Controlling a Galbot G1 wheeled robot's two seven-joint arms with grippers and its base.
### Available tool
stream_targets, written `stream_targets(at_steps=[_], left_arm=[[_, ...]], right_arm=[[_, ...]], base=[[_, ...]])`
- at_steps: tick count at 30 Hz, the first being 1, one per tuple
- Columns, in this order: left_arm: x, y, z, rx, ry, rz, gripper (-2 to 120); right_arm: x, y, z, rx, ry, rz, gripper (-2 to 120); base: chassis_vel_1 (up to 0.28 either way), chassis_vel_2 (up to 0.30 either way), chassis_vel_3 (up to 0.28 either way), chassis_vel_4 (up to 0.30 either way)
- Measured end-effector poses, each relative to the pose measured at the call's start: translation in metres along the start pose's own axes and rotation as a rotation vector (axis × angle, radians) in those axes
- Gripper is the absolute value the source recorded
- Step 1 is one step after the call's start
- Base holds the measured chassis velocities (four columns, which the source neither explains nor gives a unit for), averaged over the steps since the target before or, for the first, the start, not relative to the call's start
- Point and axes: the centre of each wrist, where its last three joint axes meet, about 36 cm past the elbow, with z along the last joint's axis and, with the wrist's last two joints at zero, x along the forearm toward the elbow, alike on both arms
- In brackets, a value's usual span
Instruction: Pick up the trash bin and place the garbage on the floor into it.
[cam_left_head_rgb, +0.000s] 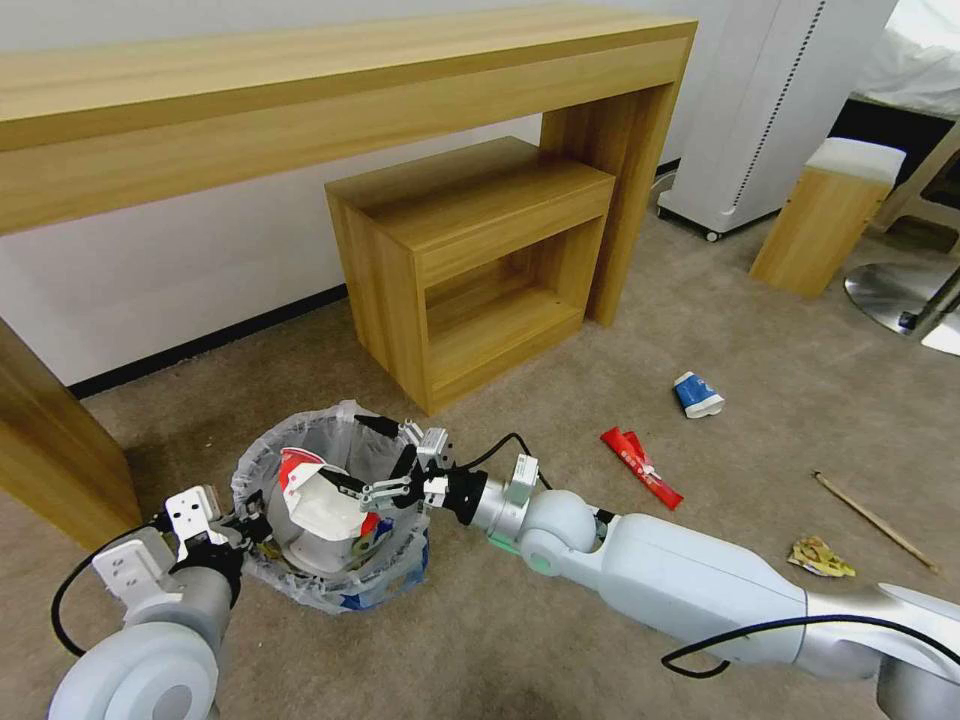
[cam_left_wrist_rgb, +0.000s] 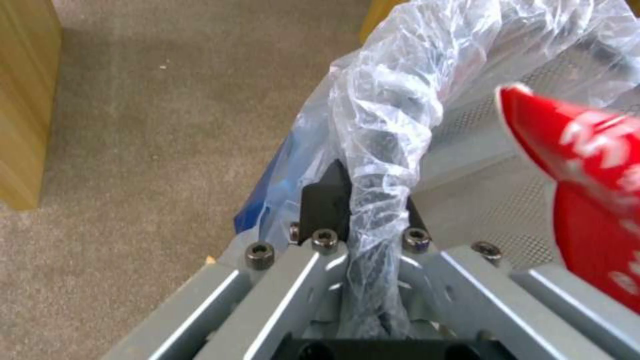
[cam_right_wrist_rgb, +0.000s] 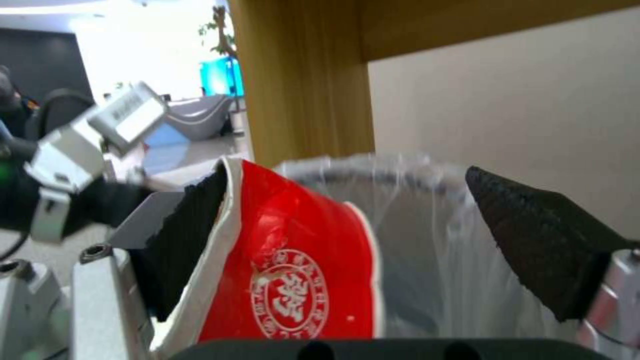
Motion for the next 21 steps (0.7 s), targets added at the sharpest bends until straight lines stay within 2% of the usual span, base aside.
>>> stream_targets(at_steps=[11, 21], left_arm=[[0.003, -0.001, 0.000, 0.000, -0.002, 0.003, 1], [0.003, -0.001, -0.001, -0.002, -0.005, 0.004, 1]], right_arm=[[0.010, 0.002, 0.019, -0.008, 0.056, 0.006, 91], [0.014, 0.003, 0.016, -0.007, 0.063, -0.015, 91]], base=[[0.000, 0.000, 0.000, 0.000], [0.000, 0.000, 0.000, 0.000]])
